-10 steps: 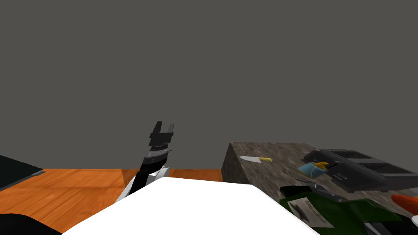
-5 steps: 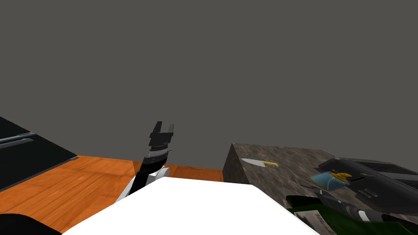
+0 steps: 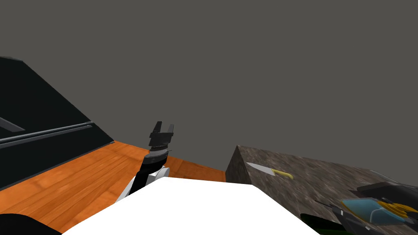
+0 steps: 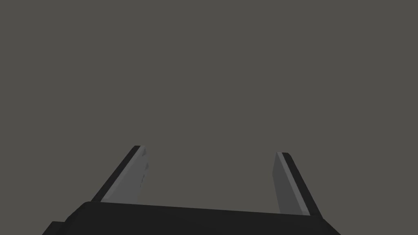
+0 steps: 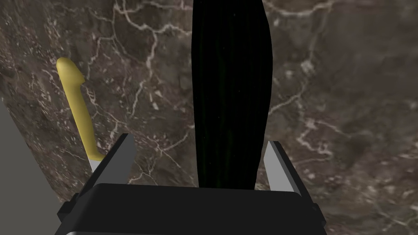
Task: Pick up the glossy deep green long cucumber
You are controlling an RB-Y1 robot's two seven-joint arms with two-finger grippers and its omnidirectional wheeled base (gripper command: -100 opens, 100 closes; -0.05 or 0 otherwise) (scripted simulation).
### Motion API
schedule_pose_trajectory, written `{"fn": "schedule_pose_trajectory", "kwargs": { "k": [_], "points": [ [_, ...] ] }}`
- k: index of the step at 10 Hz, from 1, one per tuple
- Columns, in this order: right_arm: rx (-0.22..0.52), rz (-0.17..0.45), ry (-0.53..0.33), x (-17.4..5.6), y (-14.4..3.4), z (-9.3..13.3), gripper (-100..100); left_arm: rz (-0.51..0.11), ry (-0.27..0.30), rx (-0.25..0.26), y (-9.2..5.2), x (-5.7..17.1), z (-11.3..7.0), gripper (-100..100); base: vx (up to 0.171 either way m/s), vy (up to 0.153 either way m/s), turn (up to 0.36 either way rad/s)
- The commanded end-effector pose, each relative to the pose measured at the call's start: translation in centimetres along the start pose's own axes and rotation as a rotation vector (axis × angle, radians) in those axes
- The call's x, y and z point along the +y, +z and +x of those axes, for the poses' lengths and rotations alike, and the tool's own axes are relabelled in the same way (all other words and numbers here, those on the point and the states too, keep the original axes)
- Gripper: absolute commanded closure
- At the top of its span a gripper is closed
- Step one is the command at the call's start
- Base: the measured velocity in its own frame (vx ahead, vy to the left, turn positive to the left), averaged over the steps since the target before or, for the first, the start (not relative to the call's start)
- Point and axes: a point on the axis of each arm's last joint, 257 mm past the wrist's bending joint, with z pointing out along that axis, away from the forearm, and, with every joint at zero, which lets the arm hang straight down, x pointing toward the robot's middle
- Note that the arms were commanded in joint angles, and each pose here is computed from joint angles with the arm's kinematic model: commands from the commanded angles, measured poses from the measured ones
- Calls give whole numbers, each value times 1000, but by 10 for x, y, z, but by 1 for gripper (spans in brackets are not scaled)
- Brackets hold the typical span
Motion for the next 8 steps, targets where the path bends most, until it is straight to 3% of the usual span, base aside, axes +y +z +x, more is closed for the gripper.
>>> {"fn": "schedule_pose_trajectory", "kwargs": {
  "k": [1,2,6,7,8],
  "points": [
    [0,0,0,0,0,0,-100,0,0,0,0,0,0,0,-15,-9,55],
    [3,2,2,0,0,1,100,0,0,0,0,0,0,0,-2,3,-21],
    [3,2,1,0,0,0,100,0,0,0,0,0,0,0,0,0,3],
    [3,2,2,1,0,0,0,0,0,0,0,0,0,0,0,0,0],
    [-4,2,-11,-7,1,0,100,0,0,0,0,0,0,0,12,6,-219]
  ]
}}
